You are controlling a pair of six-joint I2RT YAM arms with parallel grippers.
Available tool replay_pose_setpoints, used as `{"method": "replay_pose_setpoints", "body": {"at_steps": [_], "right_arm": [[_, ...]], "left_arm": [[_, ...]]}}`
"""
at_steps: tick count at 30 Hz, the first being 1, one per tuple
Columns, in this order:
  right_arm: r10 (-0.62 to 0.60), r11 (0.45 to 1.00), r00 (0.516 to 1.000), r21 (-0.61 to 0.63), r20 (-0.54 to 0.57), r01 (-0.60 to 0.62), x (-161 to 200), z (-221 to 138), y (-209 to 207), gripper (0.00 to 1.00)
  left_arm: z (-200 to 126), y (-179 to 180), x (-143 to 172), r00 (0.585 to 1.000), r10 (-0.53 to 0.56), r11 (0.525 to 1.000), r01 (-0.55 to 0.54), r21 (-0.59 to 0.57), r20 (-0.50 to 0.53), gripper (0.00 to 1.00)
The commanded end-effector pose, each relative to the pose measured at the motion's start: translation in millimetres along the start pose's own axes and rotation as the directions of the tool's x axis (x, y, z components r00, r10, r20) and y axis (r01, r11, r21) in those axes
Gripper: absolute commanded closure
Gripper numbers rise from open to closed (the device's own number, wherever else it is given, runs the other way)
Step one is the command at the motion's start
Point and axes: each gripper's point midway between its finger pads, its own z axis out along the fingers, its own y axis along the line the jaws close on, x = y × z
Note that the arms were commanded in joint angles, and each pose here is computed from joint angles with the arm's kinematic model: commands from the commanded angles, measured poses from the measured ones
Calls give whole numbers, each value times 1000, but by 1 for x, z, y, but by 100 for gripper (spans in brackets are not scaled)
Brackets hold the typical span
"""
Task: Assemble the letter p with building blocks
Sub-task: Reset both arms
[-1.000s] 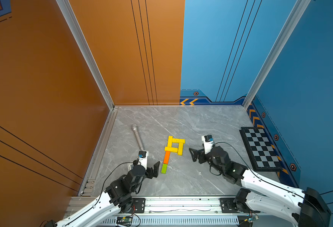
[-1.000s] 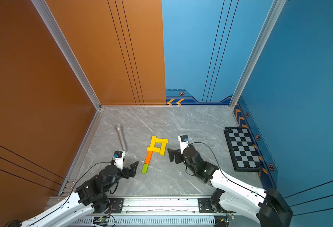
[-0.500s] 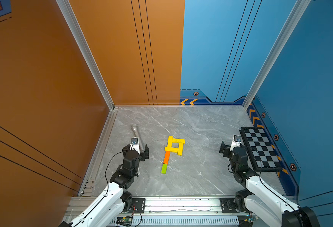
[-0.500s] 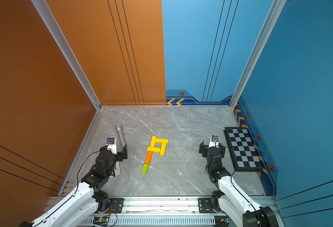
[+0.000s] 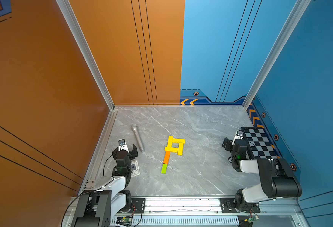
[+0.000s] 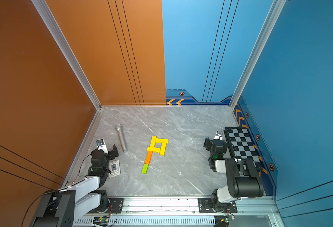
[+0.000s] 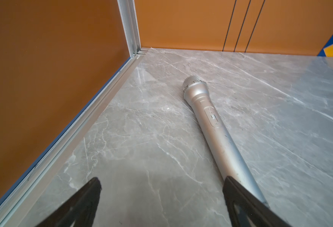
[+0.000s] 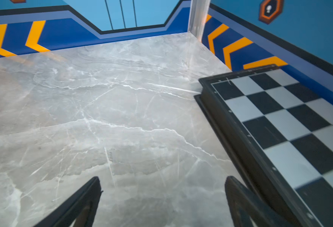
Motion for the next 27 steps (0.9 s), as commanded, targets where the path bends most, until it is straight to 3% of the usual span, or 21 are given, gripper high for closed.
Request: {"method": "replay_pose_setpoints", "body": {"at_steps": [1, 6, 9, 10, 12, 16, 21, 27], "right_arm": [[5, 1000, 995, 14, 99, -6, -20, -5, 5, 0], [35, 996, 990, 73, 140, -45, -22, -10, -7, 0], [3, 997, 988, 75, 154, -15, -22, -14, -1, 0], [-5, 997, 987, 71, 159, -7, -22, -15, 1, 0], [-17, 998, 986, 69, 167, 6, -23, -16, 4, 0], [-32, 997, 994, 76, 101, 24, -22, -5, 6, 0], [-20, 997, 994, 71, 111, 12, -23, -5, 4, 0], [-20, 997, 994, 72, 112, 12, -23, -5, 4, 0]], "left_arm": [[5, -13, -31, 990, -66, 994, 54, 99, 126, 1], [24, -17, -27, 992, -80, 991, 69, 116, 99, 1], [40, -39, -13, 992, -48, 977, 22, 212, 117, 1], [41, -48, -19, 989, -45, 965, 7, 261, 140, 2], [41, -46, -13, 997, -21, 970, 1, 241, 78, 1], [47, -57, -16, 996, -10, 957, -16, 288, 87, 1], [45, -65, -14, 997, 13, 945, -38, 324, 80, 1], [46, -92, -9, 984, 166, 928, -180, 328, 70, 1]]}}
